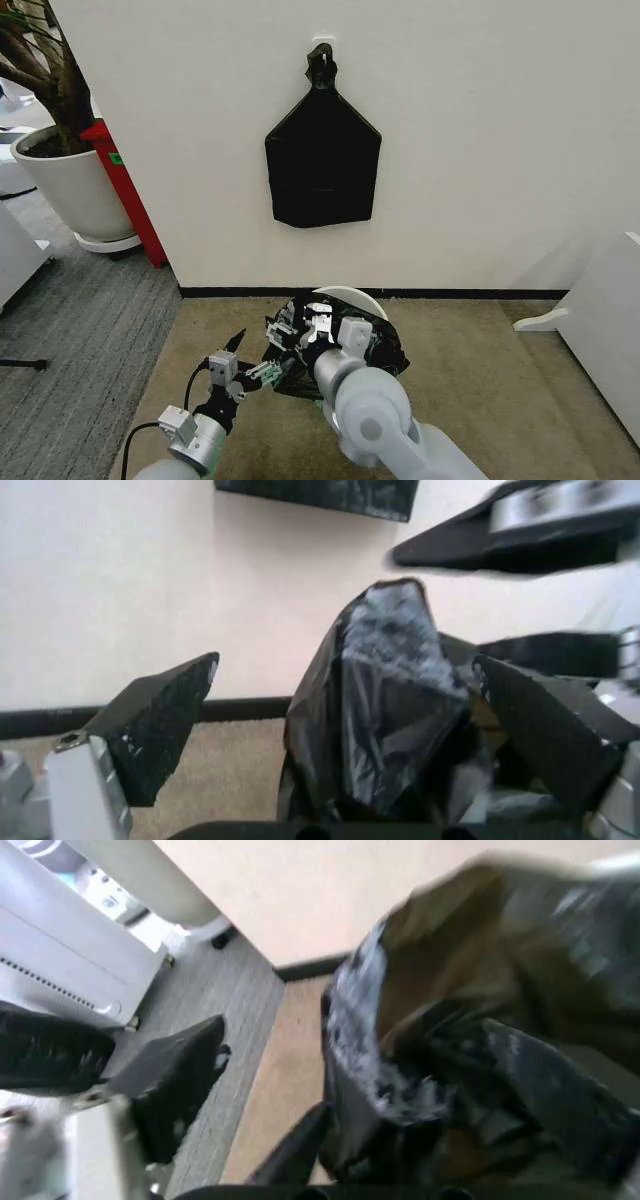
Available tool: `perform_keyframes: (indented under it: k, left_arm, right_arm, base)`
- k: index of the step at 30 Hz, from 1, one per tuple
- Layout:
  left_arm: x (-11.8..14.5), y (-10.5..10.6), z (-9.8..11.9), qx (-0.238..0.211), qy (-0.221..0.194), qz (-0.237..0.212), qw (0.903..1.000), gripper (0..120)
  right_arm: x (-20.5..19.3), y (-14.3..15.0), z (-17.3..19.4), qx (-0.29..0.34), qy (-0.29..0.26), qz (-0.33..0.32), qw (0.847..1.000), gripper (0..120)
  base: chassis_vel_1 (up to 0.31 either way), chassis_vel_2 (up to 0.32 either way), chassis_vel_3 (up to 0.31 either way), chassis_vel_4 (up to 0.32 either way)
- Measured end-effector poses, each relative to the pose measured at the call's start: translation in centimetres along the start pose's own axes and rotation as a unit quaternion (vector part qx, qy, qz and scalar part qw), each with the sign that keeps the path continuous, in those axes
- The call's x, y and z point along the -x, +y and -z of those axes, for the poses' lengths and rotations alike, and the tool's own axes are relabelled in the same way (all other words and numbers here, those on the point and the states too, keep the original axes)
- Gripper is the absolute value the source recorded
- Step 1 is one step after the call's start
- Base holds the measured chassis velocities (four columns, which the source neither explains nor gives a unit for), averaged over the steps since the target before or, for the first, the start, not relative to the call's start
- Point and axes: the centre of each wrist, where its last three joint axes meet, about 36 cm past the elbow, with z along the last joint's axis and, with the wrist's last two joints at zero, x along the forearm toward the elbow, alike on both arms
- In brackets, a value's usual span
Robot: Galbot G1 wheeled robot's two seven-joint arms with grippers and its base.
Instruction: Place the garbage bag over the trash bin.
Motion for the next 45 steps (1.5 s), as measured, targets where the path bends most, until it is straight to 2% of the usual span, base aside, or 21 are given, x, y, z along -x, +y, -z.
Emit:
perform_keyframes:
  k: [1, 2, 3, 4, 8, 11, 12, 14, 19, 25, 34, 40, 45]
  left_arm:
    - [-0.1, -0.1, 0.5, 0.005, 0.000, -0.006, 1.0000, 100]
    - [-0.1, -0.2, 0.7, 0.006, 0.000, -0.008, 1.0000, 100]
    - [-0.2, -0.6, 1.4, 0.011, -0.001, -0.012, 0.9999, 100]
    - [-0.2, -0.6, 1.4, 0.011, -0.001, -0.012, 0.9999, 100]
    - [-0.2, -1.3, 2.8, 0.023, 0.003, -0.011, 0.9997, 100]
    - [0.1, -1.8, 4.0, 0.065, 0.025, 0.038, 0.9968, 100]
    - [0.1, -1.8, 4.0, 0.065, 0.025, 0.038, 0.9968, 100]
    - [0.3, -1.9, 4.4, 0.091, 0.037, 0.051, 0.9939, 100]
    - [0.4, -2.5, 5.4, 0.130, 0.058, 0.035, 0.9892, 100]
    - [-0.3, -3.5, 6.8, 0.144, 0.084, 0.007, 0.9861, 100]
    - [1.5, -2.3, 6.2, 0.191, 0.106, 0.024, 0.9756, 100]
    - [2.8, -1.8, 5.5, 0.202, 0.110, 0.014, 0.9731, 100]
    - [3.7, -2.6, 4.9, 0.200, 0.119, -0.008, 0.9726, 100]
  right_arm:
    - [-1.1, -0.6, 0.1, -0.021, -0.019, 0.004, 1.000, 98]
    - [-1.4, -0.8, 0.2, -0.030, -0.027, 0.005, 0.999, 98]
    - [-2.2, -1.9, 0.4, -0.067, -0.057, -0.001, 0.996, 100]
    - [-2.2, -1.9, 0.4, -0.067, -0.057, -0.001, 0.996, 100]
    - [-2.8, -4.7, 1.1, -0.132, -0.101, -0.036, 0.985, 100]
    - [-1.9, -7.7, 1.4, -0.199, -0.113, -0.102, 0.968, 100]
    - [-1.9, -7.7, 1.4, -0.199, -0.113, -0.102, 0.968, 100]
    - [-1.3, -8.8, 1.0, -0.235, -0.107, -0.125, 0.958, 100]
    - [-1.2, -8.4, 0.0, -0.261, -0.065, -0.137, 0.953, 100]
    - [-2.0, -7.7, -0.9, -0.281, -0.037, -0.139, 0.949, 100]
    - [-0.4, -8.6, -3.4, -0.344, -0.006, -0.188, 0.920, 100]
    - [0.1, -9.5, -3.9, -0.362, -0.003, -0.206, 0.909, 100]
    - [0.5, -10.1, -4.0, -0.367, 0.000, -0.218, 0.904, 100]
  base:
    - [0.000, 0.000, 0.000, 0.000]
    - [0.000, 0.000, 0.000, 0.000]
    - [0.000, 0.000, 0.000, 0.000]
    - [0.000, 0.000, 0.000, 0.000]
    - [0.000, 0.000, 0.000, 0.000]
    - [0.000, 0.000, 0.000, 0.000]
    - [0.000, 0.000, 0.000, 0.000]
    - [0.000, 0.000, 0.000, 0.000]
    - [0.000, 0.000, 0.000, 0.000]
    - [0.000, 0.000, 0.000, 0.000]
    - [0.000, 0.000, 0.000, 0.000]
    - [0.000, 0.000, 0.000, 0.000]
    - [0.000, 0.000, 0.000, 0.000]
